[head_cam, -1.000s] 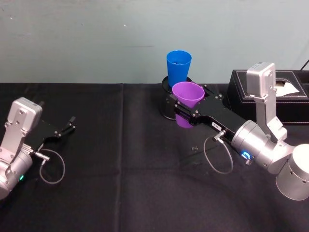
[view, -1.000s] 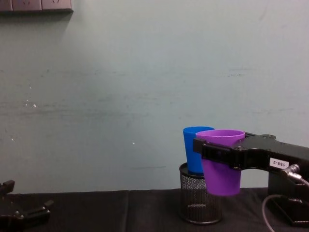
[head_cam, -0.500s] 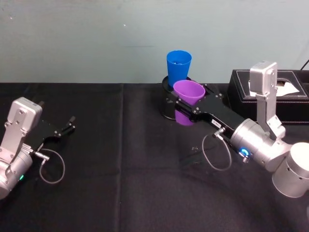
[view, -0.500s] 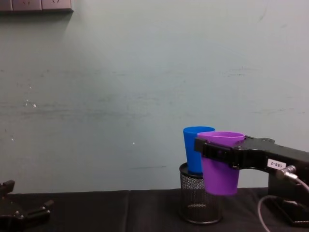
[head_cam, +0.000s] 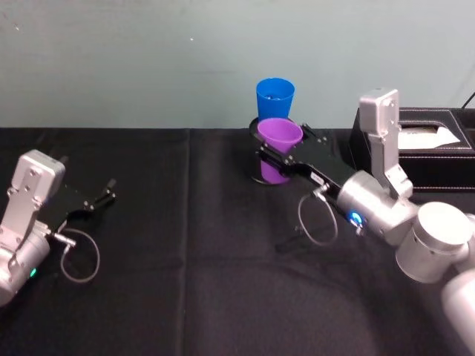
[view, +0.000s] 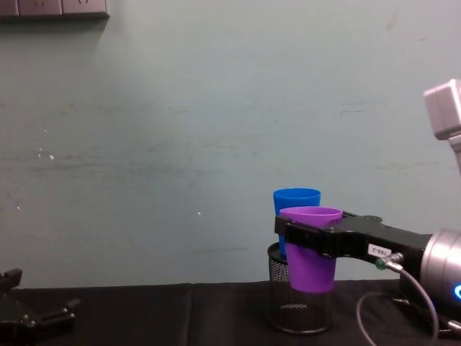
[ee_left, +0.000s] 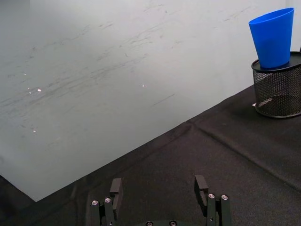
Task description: Pick up one cup with a gripper and tap it against the other cup.
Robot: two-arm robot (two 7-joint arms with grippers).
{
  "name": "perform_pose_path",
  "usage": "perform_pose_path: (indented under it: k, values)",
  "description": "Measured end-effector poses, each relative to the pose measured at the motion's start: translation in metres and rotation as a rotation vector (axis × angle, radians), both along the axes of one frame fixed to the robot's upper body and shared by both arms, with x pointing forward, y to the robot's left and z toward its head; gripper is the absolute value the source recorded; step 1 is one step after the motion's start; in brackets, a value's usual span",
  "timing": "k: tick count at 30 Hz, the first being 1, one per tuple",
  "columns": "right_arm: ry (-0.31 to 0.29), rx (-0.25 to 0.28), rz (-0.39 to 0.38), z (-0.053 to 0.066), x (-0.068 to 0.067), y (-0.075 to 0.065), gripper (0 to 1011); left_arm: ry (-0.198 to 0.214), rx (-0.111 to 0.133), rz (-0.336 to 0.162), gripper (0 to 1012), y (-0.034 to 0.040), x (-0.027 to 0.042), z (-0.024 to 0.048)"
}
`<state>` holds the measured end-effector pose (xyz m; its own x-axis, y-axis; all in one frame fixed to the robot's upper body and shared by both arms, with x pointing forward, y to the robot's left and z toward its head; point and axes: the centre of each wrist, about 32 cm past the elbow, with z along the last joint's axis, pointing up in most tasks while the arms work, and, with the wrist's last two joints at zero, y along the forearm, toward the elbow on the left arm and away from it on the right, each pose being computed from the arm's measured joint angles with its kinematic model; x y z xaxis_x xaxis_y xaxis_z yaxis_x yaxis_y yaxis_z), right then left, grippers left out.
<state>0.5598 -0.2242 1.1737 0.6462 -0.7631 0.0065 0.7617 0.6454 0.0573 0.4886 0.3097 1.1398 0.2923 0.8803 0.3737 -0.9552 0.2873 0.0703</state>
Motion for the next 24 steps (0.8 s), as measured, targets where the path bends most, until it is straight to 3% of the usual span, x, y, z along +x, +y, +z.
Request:
perform_pose_path:
  k: [15,24]
  values:
    - [-0.007,-0.026,-0.01,0.0,0.031,0.008,746,0.0,0.0,0.0,1000,0.0,0.0,0.0]
    - [0.0,-0.021,-0.023,0.001,0.044,0.004,746,0.0,0.0,0.0,1000,0.0,0.0,0.0]
